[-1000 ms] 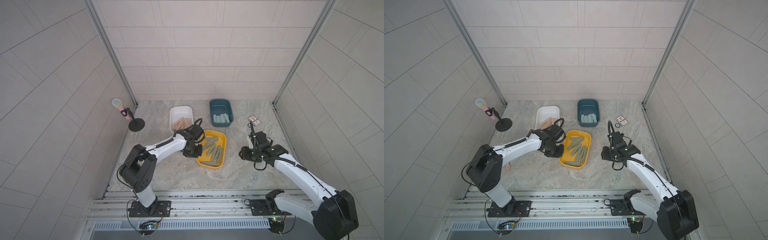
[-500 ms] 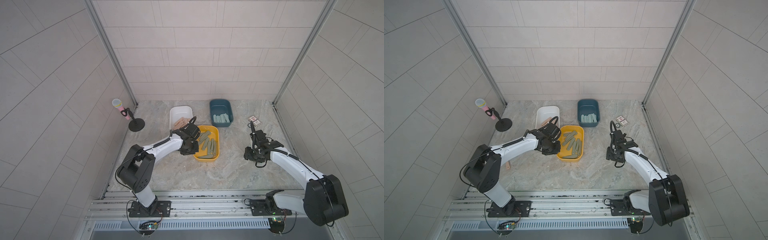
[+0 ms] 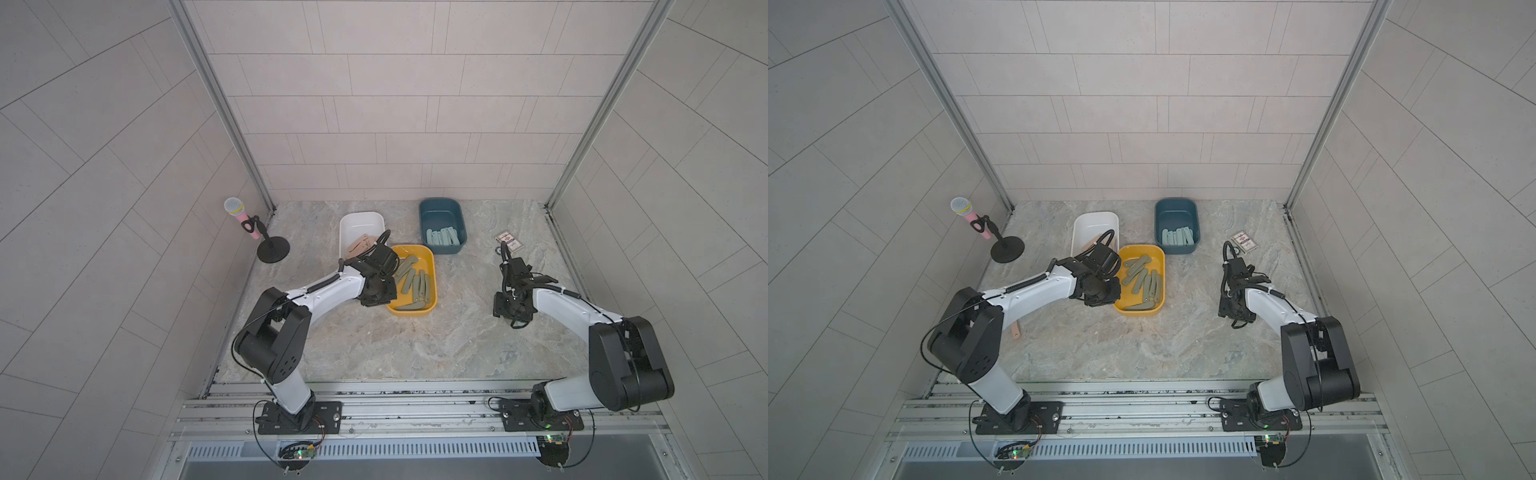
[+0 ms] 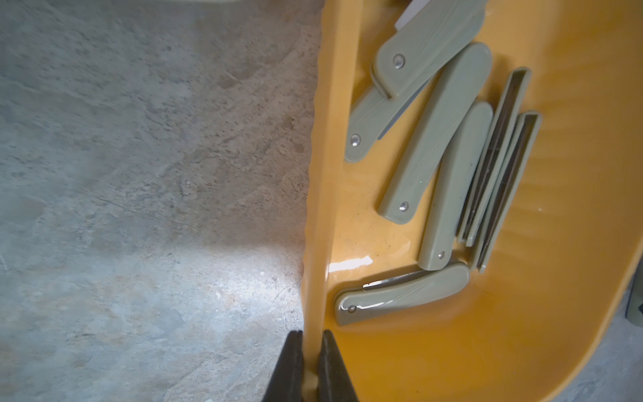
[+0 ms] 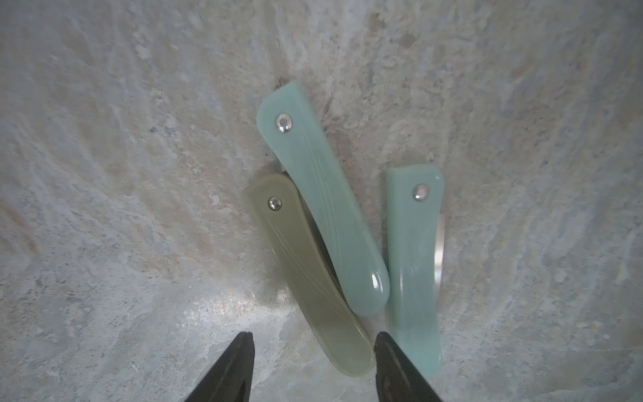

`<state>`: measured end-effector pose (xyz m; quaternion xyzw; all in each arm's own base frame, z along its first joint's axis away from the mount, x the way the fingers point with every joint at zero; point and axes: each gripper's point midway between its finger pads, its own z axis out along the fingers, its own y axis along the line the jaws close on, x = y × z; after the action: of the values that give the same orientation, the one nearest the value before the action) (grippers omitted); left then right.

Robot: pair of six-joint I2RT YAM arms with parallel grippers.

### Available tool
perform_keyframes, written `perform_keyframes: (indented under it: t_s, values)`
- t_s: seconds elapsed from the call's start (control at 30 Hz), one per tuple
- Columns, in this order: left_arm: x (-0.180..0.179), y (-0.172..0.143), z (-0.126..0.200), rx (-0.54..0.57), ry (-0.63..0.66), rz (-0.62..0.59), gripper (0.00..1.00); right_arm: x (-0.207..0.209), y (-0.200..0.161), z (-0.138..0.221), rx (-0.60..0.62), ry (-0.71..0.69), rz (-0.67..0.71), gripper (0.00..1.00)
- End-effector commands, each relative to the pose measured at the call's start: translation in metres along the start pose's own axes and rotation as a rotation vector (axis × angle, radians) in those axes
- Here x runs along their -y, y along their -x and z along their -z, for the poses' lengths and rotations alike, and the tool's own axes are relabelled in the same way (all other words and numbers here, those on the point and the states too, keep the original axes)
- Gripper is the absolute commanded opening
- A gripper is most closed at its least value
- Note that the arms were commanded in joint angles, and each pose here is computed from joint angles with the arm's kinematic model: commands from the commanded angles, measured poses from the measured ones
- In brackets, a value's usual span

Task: Place the fruit knives into the storage box by color
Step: Move the storage box to the center of the board, then pick up the fruit knife from the center of the board.

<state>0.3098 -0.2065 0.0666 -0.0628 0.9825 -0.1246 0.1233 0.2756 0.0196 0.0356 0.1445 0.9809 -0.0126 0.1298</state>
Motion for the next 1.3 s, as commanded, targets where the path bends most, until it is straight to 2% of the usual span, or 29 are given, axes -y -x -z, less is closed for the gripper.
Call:
perform_keyframes:
  t_s: [0.0,0.17,0.27,0.57,0.73,0.9,1.03,1.2,1.27]
  values:
    - [-0.008,0.016,-0.003,0.057,0.030,0.034,0.00,-0.003,0.009,-0.001,0.014,0.001,0.005,0.58]
    - [-0.007,0.014,-0.005,0.042,0.021,0.033,0.00,-0.003,0.001,-0.006,-0.014,0.008,-0.007,0.58]
    - [-0.005,0.012,-0.004,0.035,0.005,0.030,0.06,-0.007,-0.004,-0.008,-0.030,0.029,-0.010,0.57]
    - [0.001,0.014,0.009,0.053,-0.030,0.006,0.39,-0.010,-0.012,-0.009,-0.050,0.033,-0.004,0.51]
    - [0.007,0.016,0.021,0.063,-0.055,-0.020,0.69,-0.009,-0.011,-0.012,-0.063,0.014,-0.001,0.49]
    - [0.012,0.016,0.028,0.059,-0.077,-0.033,0.87,0.000,-0.005,-0.012,-0.059,-0.051,0.013,0.50]
    - [0.015,0.018,0.033,0.064,-0.088,-0.043,0.92,0.001,-0.001,-0.013,-0.057,-0.065,0.015,0.50]
    - [0.014,0.019,0.037,0.064,-0.093,-0.047,0.92,-0.001,0.002,-0.014,-0.066,-0.066,0.016,0.50]
    - [0.012,0.017,0.036,0.059,-0.094,-0.044,0.92,-0.008,-0.001,-0.013,-0.079,-0.033,0.014,0.45]
